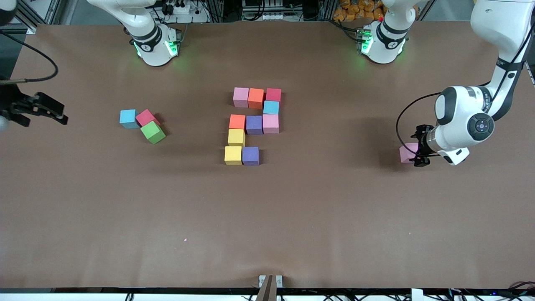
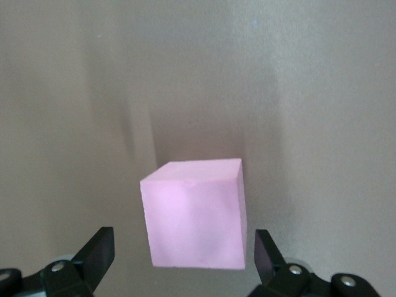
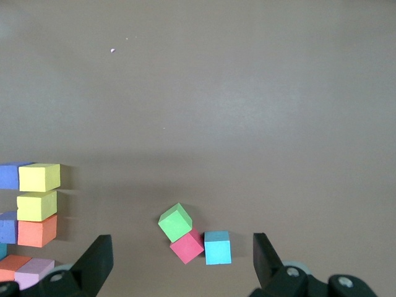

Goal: Form number 2 with 11 blocks
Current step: 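Grasp the lone pink cube with the left gripper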

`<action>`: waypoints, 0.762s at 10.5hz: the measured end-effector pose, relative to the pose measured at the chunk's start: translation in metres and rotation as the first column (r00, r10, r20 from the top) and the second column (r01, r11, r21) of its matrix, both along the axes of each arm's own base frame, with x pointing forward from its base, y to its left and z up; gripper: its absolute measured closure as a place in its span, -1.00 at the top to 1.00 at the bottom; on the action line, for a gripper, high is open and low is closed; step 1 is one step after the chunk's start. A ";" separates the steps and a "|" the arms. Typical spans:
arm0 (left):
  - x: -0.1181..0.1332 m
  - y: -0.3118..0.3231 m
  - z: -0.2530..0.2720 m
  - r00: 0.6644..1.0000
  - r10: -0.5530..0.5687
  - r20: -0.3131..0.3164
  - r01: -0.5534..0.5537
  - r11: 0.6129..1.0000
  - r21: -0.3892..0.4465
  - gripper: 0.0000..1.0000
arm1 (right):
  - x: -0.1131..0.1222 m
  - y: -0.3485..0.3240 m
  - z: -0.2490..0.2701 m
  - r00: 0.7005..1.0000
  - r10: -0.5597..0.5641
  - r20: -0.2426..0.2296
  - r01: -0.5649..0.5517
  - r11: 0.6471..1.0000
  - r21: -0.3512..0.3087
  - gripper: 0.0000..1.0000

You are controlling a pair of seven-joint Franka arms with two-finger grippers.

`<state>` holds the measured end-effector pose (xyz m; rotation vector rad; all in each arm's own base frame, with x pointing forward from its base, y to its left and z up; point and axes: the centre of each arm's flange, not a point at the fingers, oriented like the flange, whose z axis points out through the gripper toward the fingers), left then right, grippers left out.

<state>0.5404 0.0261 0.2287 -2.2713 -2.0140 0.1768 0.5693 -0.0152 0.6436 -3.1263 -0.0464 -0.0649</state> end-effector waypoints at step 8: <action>-0.021 -0.001 -0.034 0.997 0.007 0.077 -0.006 1.000 -0.020 1.00 | 0.026 -0.034 -0.026 0.997 0.071 0.015 -0.071 0.997 -0.008 1.00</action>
